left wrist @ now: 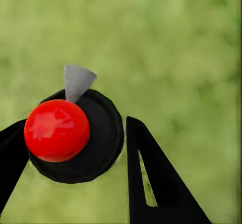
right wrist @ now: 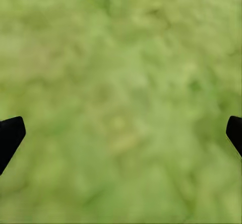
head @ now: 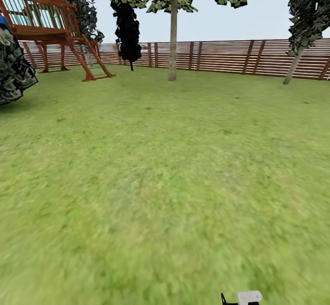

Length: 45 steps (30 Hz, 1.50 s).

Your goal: In the garden, pick up the pesticide atomizer on the floor and spray pesticide onto both trees until each tree trunk is fully covered.

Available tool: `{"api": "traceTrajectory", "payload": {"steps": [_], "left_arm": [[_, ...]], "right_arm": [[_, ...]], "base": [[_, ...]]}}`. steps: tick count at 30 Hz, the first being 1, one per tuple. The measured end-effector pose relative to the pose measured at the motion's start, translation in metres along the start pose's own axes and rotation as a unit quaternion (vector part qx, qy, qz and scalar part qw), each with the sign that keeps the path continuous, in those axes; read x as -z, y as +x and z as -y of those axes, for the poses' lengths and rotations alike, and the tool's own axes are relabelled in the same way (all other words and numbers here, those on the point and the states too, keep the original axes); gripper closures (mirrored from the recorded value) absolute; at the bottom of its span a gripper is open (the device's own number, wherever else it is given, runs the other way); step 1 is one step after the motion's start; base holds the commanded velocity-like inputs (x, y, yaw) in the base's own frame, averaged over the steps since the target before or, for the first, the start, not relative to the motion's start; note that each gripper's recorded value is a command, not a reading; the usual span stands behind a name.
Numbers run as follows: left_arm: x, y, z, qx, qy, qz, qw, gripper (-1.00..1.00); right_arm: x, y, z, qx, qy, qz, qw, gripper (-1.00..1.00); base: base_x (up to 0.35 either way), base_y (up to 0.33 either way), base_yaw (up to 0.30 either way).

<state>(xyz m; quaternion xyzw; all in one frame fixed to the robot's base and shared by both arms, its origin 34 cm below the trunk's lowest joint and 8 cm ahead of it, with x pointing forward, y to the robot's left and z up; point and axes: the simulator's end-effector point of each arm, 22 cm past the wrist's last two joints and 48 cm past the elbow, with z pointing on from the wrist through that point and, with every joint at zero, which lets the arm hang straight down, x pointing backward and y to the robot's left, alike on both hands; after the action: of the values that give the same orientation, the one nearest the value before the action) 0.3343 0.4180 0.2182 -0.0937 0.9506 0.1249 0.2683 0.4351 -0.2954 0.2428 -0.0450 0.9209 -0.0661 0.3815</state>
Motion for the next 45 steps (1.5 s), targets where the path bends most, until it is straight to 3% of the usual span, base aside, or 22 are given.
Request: {"api": "traceTrajectory", "payload": {"steps": [31,45], "left_arm": [[0.002,0.005,-0.004,-0.002,-0.002,-0.003,1.0,1.0],[0.003,0.007,0.006,0.001,0.003,-0.004,1.0,1.0]], "right_arm": [[0.0,0.0,0.0,0.0,0.0,0.0,1.0,-1.0],[0.0,0.0,0.0,0.0,0.0,0.0,1.0,-1.0]], "base": [[0.339,0.0,0.0],[0.339,0.0,0.0]]}}
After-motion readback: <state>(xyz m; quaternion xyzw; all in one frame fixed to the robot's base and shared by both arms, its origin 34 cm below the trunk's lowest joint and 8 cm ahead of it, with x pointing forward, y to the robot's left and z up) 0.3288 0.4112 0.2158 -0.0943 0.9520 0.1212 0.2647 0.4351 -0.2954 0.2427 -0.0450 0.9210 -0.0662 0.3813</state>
